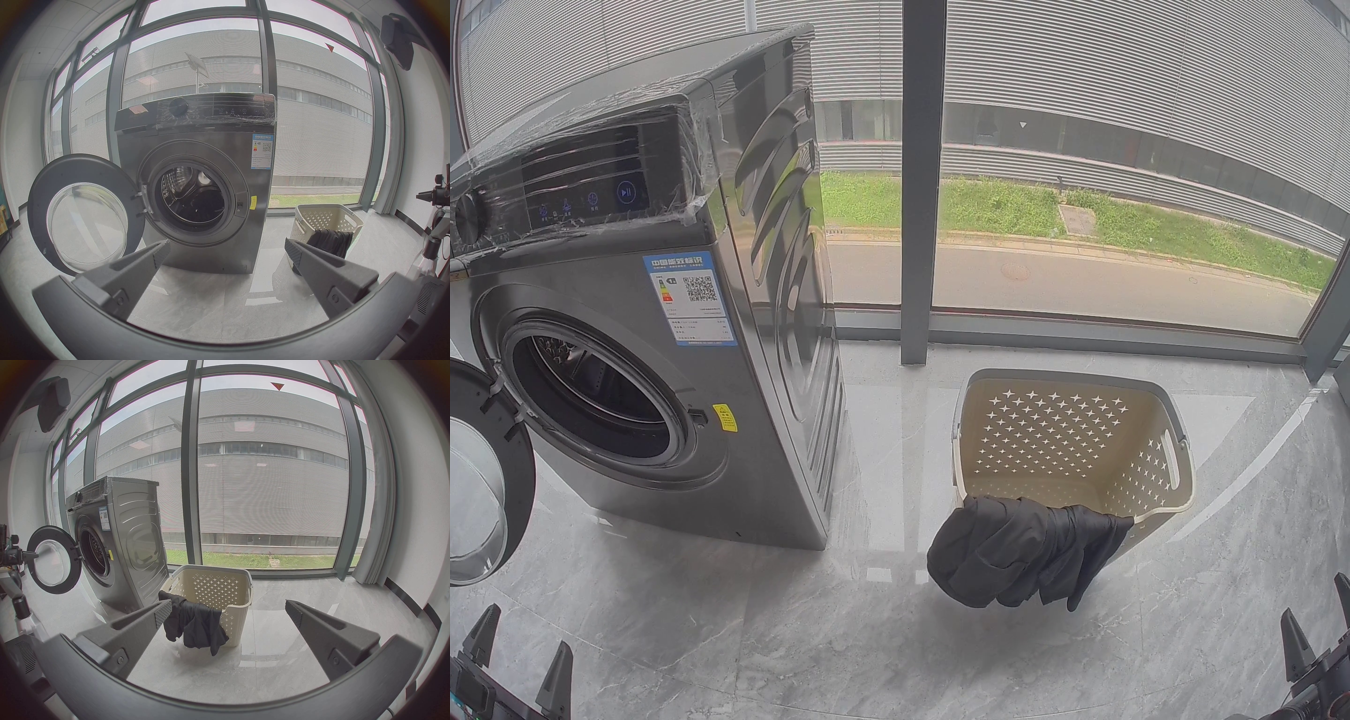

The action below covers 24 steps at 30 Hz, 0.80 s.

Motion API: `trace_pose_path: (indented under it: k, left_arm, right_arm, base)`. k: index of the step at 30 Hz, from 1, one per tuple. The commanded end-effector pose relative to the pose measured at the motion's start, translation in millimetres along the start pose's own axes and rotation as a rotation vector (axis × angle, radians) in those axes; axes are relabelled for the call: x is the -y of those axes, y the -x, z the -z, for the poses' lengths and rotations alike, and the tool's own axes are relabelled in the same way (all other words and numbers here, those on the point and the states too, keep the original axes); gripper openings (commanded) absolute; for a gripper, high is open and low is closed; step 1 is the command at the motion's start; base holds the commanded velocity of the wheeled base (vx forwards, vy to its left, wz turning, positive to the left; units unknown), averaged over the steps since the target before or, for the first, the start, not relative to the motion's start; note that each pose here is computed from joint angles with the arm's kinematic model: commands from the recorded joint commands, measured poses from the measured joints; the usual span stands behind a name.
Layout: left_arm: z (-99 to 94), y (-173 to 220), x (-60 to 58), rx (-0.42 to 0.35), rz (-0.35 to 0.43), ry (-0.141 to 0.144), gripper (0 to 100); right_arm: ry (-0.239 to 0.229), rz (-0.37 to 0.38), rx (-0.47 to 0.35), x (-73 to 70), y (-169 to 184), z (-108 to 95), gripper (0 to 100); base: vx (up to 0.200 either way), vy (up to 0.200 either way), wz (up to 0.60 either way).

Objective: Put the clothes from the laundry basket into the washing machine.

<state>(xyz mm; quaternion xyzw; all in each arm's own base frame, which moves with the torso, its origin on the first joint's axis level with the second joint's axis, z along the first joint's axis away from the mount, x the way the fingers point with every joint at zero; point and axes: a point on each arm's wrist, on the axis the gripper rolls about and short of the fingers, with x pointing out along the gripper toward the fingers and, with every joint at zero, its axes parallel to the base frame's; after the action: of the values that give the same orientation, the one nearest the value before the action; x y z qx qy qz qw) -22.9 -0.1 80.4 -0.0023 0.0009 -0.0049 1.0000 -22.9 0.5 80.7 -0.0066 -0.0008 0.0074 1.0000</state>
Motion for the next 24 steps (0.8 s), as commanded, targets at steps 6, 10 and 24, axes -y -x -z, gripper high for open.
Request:
trace_pose_path:
  k: [6, 10, 24]
  left_arm:
    - [5.2, -0.3, 0.0, -0.004, 0.001, -0.002, 100]
    - [5.2, -0.2, 0.0, -0.003, 0.001, -0.002, 100]
    - [5.2, -0.2, 0.0, -0.003, -0.002, -0.005, 100]
  right_arm:
    - [0.000, -0.001, -0.017, 0.0, -1.2, 4.9, 100]
    - [0.000, -0.001, -0.017, 0.0, -1.2, 4.9, 100]
    - [0.000, -0.001, -0.017, 0.0, -1.2, 4.9, 100]
  base:
    - [0.000, 0.000, 0.00]
    - [0.050, 0.000, 0.00]
    - [0.071, 0.000, 0.00]
